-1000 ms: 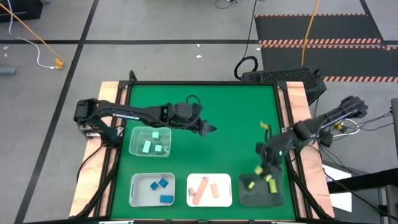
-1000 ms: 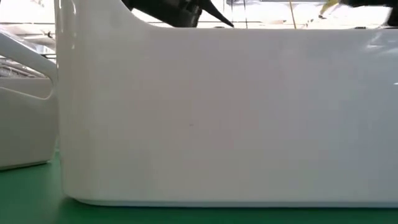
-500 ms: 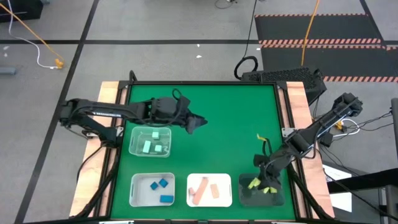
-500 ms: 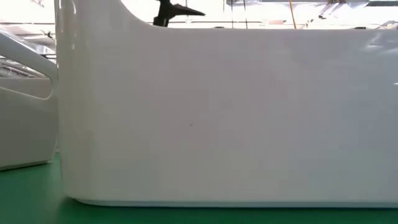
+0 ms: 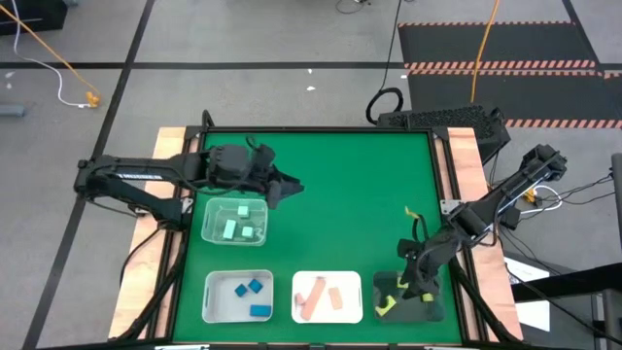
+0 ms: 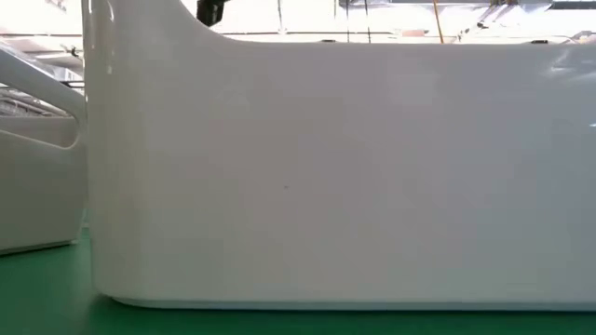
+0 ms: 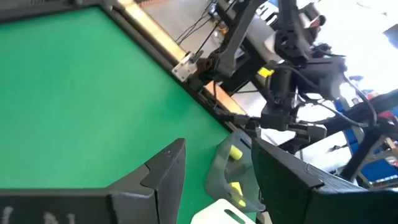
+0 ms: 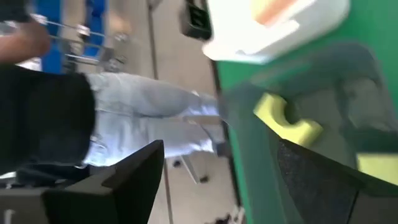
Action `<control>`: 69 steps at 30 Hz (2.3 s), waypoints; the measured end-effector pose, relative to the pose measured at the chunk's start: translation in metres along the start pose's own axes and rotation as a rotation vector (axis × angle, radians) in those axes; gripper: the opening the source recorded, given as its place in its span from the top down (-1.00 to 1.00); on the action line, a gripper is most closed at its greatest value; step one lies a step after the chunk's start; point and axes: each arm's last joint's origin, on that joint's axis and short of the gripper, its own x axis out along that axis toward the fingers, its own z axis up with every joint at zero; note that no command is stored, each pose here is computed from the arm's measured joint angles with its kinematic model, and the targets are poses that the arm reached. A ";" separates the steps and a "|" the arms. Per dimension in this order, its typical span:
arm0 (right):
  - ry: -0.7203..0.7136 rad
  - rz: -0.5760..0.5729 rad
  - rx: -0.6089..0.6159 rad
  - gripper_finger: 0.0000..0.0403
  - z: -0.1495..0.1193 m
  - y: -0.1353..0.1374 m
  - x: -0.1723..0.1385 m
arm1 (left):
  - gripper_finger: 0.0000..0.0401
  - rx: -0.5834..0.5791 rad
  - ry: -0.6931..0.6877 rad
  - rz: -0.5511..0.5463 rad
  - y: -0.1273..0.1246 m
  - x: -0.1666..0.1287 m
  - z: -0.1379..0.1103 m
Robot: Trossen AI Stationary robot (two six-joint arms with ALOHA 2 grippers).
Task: Sort & place blocks by color
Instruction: Return to Home Position
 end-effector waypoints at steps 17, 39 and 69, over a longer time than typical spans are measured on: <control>-0.424 -0.073 -0.379 -0.44 -0.001 -0.002 -0.060 | 0.08 0.073 -0.090 0.142 -0.009 -0.116 -0.011; -0.737 0.241 -0.448 -0.44 -0.023 -0.096 -0.022 | 0.08 0.015 -0.151 0.232 -0.020 -0.134 -0.037; -0.850 0.174 -0.481 -0.44 -0.015 -0.106 -0.024 | 0.08 0.144 -0.009 0.328 -0.038 0.016 -0.094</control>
